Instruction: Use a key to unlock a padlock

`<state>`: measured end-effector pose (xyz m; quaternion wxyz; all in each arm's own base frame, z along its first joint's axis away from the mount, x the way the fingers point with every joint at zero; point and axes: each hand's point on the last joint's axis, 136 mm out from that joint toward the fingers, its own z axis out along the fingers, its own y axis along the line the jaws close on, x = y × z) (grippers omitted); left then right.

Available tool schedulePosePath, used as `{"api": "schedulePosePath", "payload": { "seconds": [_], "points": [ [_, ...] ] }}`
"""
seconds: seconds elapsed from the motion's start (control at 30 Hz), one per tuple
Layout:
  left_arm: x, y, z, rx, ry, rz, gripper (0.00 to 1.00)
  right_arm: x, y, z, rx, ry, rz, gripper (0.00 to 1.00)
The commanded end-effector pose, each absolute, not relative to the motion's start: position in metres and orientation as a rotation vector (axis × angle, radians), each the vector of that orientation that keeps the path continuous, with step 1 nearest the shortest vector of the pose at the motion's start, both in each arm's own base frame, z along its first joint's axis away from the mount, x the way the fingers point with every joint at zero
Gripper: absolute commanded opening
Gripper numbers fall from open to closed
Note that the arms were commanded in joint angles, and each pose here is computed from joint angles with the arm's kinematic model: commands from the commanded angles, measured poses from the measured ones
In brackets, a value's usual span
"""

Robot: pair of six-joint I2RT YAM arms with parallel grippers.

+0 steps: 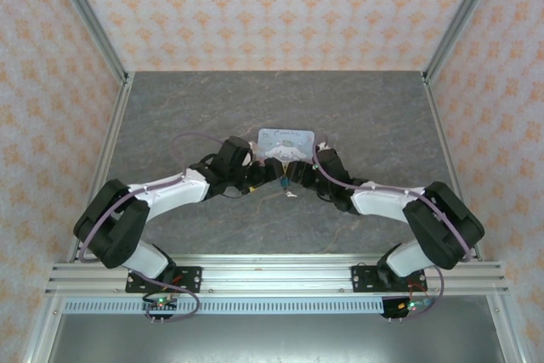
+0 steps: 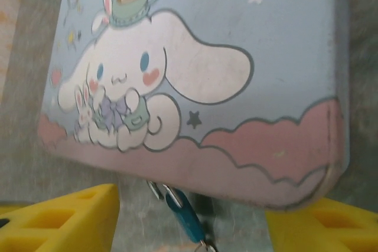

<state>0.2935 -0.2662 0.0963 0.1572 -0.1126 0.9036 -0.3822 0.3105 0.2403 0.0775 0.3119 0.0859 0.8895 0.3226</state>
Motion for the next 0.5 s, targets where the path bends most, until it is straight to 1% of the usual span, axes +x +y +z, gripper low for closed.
{"api": "schedulePosePath", "payload": {
  "seconds": [0.0,0.17,0.3,0.47],
  "points": [
    [0.291,-0.256,0.095,-0.327,2.601,-1.031,0.94,0.337,0.242,0.095,0.244,2.313,0.873,0.65],
    [0.294,-0.251,0.097,-0.343,2.594,-0.995,0.95,0.338,0.25,0.103,0.23,2.319,0.953,0.64],
    [0.295,-0.246,0.093,-0.357,2.599,-0.962,0.96,0.325,0.244,0.095,0.271,2.313,0.989,0.64],
    [0.297,-0.24,0.091,-0.372,2.6,-0.921,0.97,0.308,0.23,0.077,0.287,2.344,0.951,0.61]
  ]
}}
